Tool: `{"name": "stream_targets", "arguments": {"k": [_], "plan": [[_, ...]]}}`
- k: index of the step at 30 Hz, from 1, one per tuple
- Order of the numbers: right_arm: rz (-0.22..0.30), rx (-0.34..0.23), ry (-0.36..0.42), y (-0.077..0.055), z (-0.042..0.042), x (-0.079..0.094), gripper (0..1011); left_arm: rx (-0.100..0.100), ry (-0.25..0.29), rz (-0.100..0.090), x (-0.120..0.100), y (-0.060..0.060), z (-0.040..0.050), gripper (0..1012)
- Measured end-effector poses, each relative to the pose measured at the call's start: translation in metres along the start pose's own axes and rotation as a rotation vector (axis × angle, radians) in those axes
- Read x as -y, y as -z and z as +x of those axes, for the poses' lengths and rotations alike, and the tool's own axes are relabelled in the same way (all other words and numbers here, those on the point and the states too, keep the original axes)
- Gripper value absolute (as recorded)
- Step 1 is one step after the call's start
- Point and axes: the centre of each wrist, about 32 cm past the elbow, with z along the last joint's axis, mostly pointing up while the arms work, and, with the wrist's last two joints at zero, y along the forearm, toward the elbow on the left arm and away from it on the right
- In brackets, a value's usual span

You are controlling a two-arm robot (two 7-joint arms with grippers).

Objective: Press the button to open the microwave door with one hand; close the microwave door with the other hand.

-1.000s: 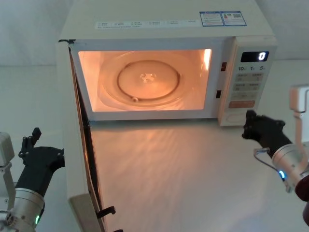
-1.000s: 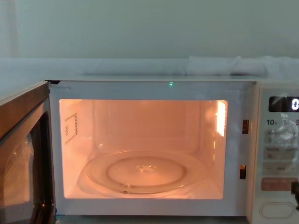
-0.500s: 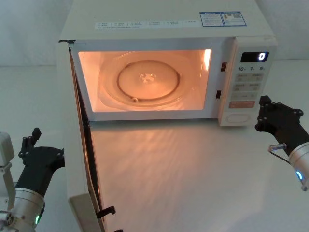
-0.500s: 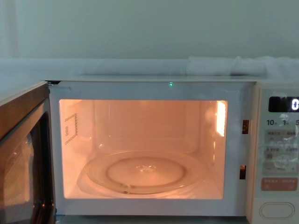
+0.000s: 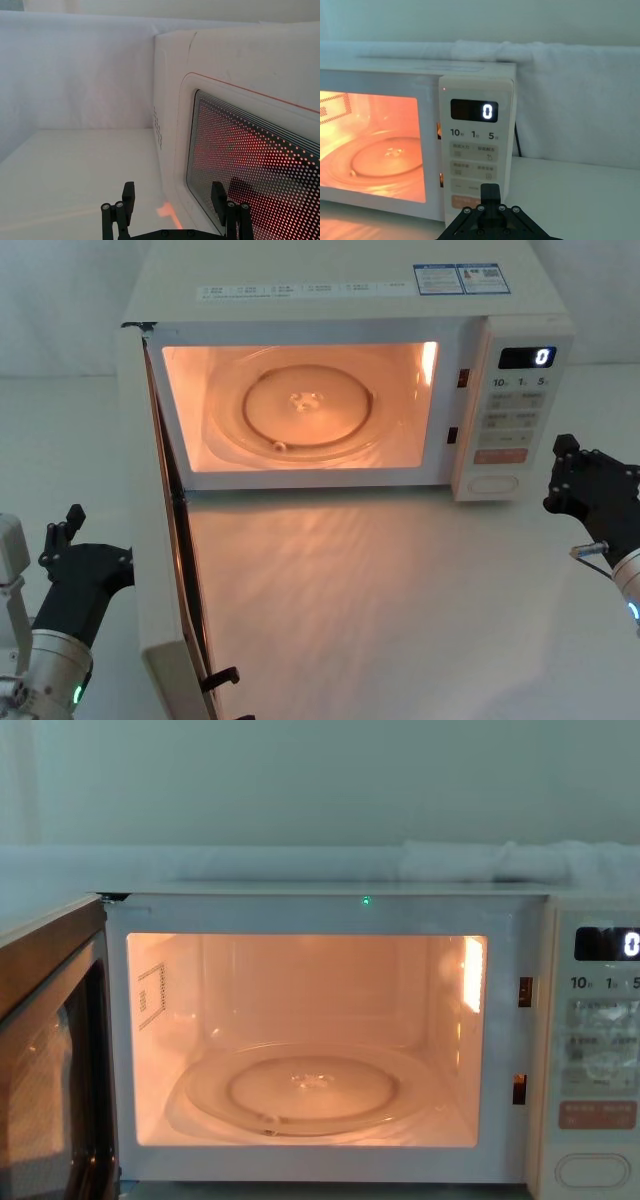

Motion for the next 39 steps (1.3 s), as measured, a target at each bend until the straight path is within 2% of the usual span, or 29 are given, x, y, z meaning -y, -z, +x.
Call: {"name": "stream_targets", "arguments": {"k": [9, 22, 27, 31, 35, 38, 39], "plan": [[-0.02, 0.025, 0.012, 0.0041, 0.0, -0.0005, 0, 0.0, 0.0, 0.0, 0.0, 0.0, 0.0, 1001], [-0.021, 0.024, 0.013, 0.0042, -0.0001, -0.0007, 0, 0.0, 0.0, 0.0, 0.0, 0.0, 0.0, 1001], [-0.022, 0.023, 0.013, 0.0042, -0.0002, -0.0007, 107, 0.0, 0.0, 0.0, 0.0, 0.0, 0.0, 1001], [-0.022, 0.023, 0.013, 0.0041, -0.0002, -0.0007, 250, 0.0, 0.0, 0.0, 0.0, 0.0, 0.0, 1001], [-0.021, 0.022, 0.013, 0.0041, -0.0002, -0.0007, 329, 0.0, 0.0, 0.0, 0.0, 0.0, 0.0, 1001], [-0.021, 0.022, 0.013, 0.004, -0.0002, -0.0007, 469, 0.0, 0.0, 0.0, 0.0, 0.0, 0.0, 1001], [-0.021, 0.022, 0.012, 0.004, -0.0002, -0.0007, 482, 0.0, 0.0, 0.0, 0.0, 0.0, 0.0, 1001]]}}
